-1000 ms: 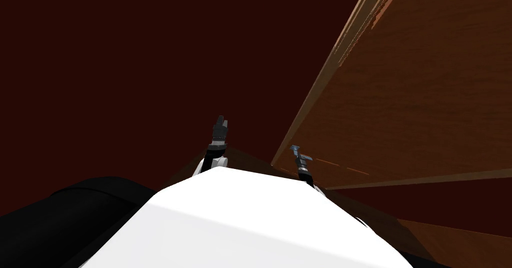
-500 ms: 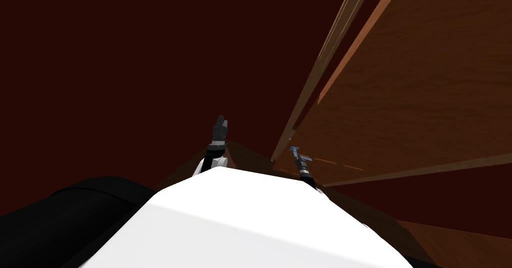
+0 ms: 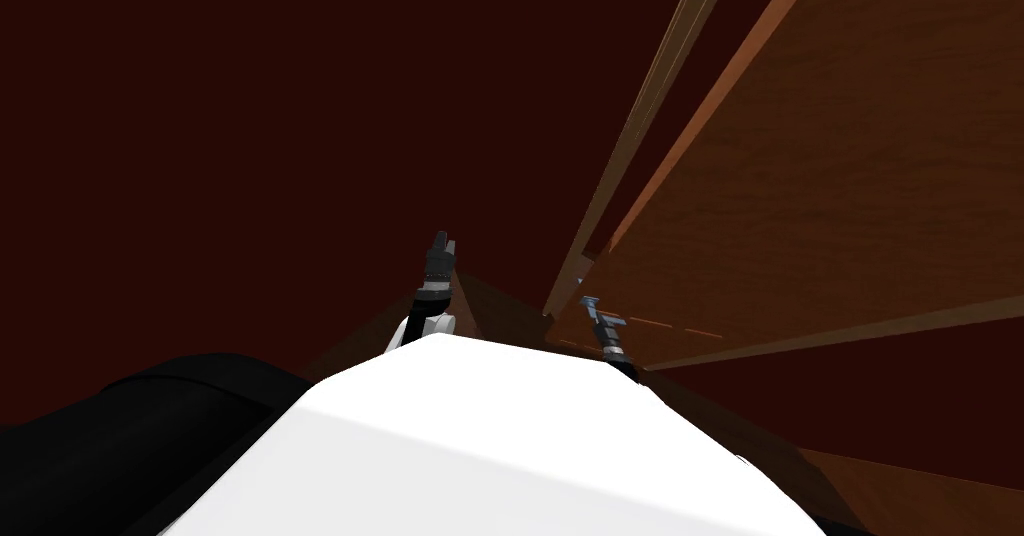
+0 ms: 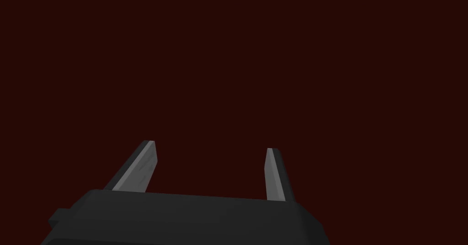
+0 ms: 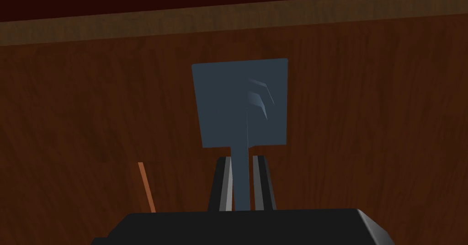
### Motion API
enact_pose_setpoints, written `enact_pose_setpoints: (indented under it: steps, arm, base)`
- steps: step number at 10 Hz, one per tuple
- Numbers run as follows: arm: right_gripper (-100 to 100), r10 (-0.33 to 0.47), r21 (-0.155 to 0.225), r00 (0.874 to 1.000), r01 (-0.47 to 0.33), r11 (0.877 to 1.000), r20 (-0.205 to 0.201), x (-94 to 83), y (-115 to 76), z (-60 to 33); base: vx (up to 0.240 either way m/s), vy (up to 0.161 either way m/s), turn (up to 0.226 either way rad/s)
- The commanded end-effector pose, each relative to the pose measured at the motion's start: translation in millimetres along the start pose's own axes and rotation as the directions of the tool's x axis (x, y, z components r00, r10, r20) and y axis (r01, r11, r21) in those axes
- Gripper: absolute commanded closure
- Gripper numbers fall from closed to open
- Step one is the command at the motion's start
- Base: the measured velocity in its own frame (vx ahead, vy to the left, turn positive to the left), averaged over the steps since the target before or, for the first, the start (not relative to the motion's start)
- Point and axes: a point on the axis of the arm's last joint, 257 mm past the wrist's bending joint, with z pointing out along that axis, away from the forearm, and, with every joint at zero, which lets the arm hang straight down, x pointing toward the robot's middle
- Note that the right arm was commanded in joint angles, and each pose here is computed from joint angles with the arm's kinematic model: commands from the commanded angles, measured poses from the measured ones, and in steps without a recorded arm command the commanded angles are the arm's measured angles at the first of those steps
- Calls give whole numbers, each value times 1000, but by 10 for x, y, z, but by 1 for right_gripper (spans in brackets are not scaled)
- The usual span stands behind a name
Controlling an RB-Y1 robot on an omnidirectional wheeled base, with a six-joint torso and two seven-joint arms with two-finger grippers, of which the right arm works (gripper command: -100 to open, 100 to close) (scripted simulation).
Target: Pull the door open
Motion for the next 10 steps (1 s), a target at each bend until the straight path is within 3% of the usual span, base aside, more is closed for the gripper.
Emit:
enact_pose_setpoints:
  steps: [1, 2, 3, 5, 6, 7, 10]
  arm:
    - [100, 0, 1, 1000, 0, 1000, -25, -9, 0, -131]
    - [100, 0, 1, 1000, 0, 1000, -25, -9, 0, -131]
    - [100, 1, 1, 999, -1, 1000, -50, -24, 8, -243]
    - [100, 2, 1, 998, -1, 1000, -68, -32, 14, -321]
    - [100, 0, 5, 998, 0, 1000, -61, -21, 5, -295]
    - [100, 2, 7, 998, -2, 1000, -70, -40, -13, -414]
    - [100, 2, 5, 997, -1, 1000, -81, -95, -5, -589]
  base:
    - [-229, -93, 164]
    - [-150, -36, 33]
    - [-194, -37, 119]
    - [-196, -49, 100]
    - [-80, -32, 25]
    - [-157, -74, 207]
    - [-231, -101, 235]
